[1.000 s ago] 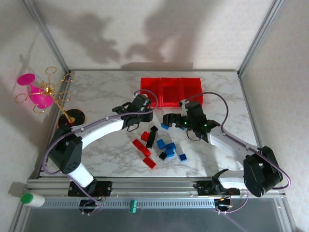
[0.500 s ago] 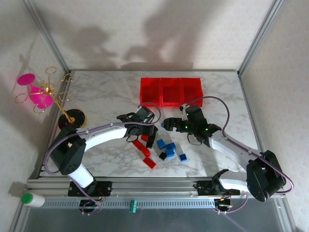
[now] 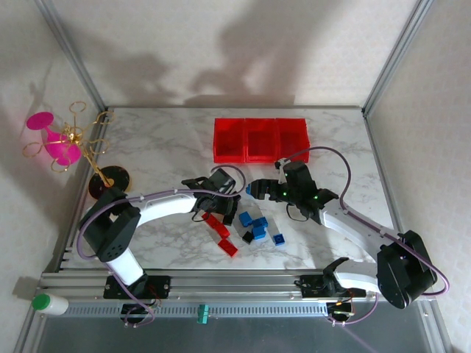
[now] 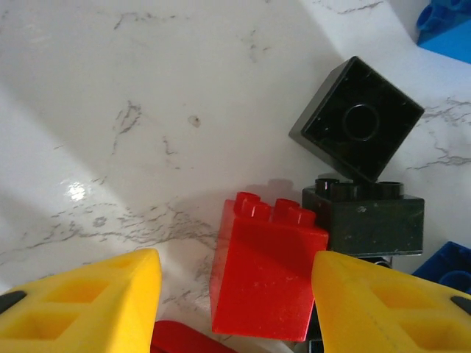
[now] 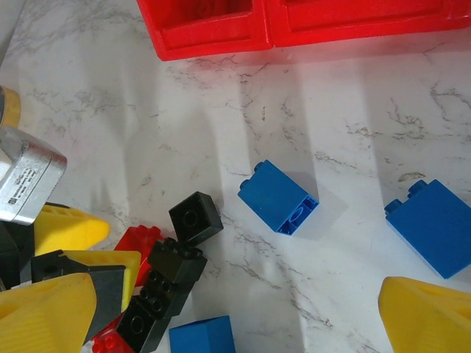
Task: Sort the legos into containers by color
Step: Pick up the lego from the center of the table.
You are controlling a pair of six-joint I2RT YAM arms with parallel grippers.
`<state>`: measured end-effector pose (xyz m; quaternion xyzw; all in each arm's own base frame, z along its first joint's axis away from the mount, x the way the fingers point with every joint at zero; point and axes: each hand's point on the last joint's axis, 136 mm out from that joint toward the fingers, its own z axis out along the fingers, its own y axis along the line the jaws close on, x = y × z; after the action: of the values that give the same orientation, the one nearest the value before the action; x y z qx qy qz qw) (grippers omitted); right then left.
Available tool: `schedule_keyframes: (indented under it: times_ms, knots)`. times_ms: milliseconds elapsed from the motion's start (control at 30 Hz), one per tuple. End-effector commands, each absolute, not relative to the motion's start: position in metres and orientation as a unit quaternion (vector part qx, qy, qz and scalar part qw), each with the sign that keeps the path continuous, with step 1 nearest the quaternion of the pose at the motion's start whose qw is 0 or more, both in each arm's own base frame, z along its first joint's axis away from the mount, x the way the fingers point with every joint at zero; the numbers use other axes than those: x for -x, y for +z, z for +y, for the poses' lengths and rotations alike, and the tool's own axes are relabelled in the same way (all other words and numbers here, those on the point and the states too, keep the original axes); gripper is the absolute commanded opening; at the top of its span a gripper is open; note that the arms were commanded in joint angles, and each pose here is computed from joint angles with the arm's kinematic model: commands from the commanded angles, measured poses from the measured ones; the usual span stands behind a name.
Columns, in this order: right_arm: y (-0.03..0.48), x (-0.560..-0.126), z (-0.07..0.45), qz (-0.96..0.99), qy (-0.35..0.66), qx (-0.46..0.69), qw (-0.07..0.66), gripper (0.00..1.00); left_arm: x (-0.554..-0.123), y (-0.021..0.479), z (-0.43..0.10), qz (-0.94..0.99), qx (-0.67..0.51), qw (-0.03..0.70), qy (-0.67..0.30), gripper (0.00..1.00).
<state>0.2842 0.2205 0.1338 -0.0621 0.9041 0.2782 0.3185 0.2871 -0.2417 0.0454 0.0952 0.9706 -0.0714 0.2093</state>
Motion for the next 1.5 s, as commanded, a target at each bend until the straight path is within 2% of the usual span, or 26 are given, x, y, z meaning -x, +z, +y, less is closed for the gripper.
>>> schedule_keyframes:
  times_ms: [0, 233, 433, 700, 1167, 1467]
  knots:
    - [0.135, -0.284, 0.220, 0.904, 0.274, 0.059, 0.321, 0.99, -0.284, 0.038, -0.250, 0.970, -0.108, 0.200, -0.082, 0.56]
    - [0.135, -0.284, 0.218, 0.904, 0.272, 0.056, 0.324, 0.99, -0.286, 0.027, -0.253, 0.972, -0.111, 0.191, -0.079, 0.56]
    - [0.135, -0.284, 0.217, 0.904, 0.270, 0.055, 0.327, 0.99, -0.286, 0.023, -0.248, 0.973, -0.106, 0.191, -0.068, 0.51]
    - [0.137, -0.285, 0.219, 0.903, 0.273, 0.057, 0.328, 0.99, -0.283, 0.013, -0.241, 0.976, -0.100, 0.183, -0.056, 0.57]
    - [0.141, -0.286, 0.219, 0.900, 0.274, 0.055, 0.333, 0.99, -0.290, 0.029, -0.243, 0.973, -0.085, 0.200, -0.076, 0.39]
    - [0.152, -0.289, 0.226, 0.890, 0.300, 0.051, 0.339, 0.99, -0.307, 0.073, -0.234, 0.964, -0.055, 0.249, -0.078, 0.32]
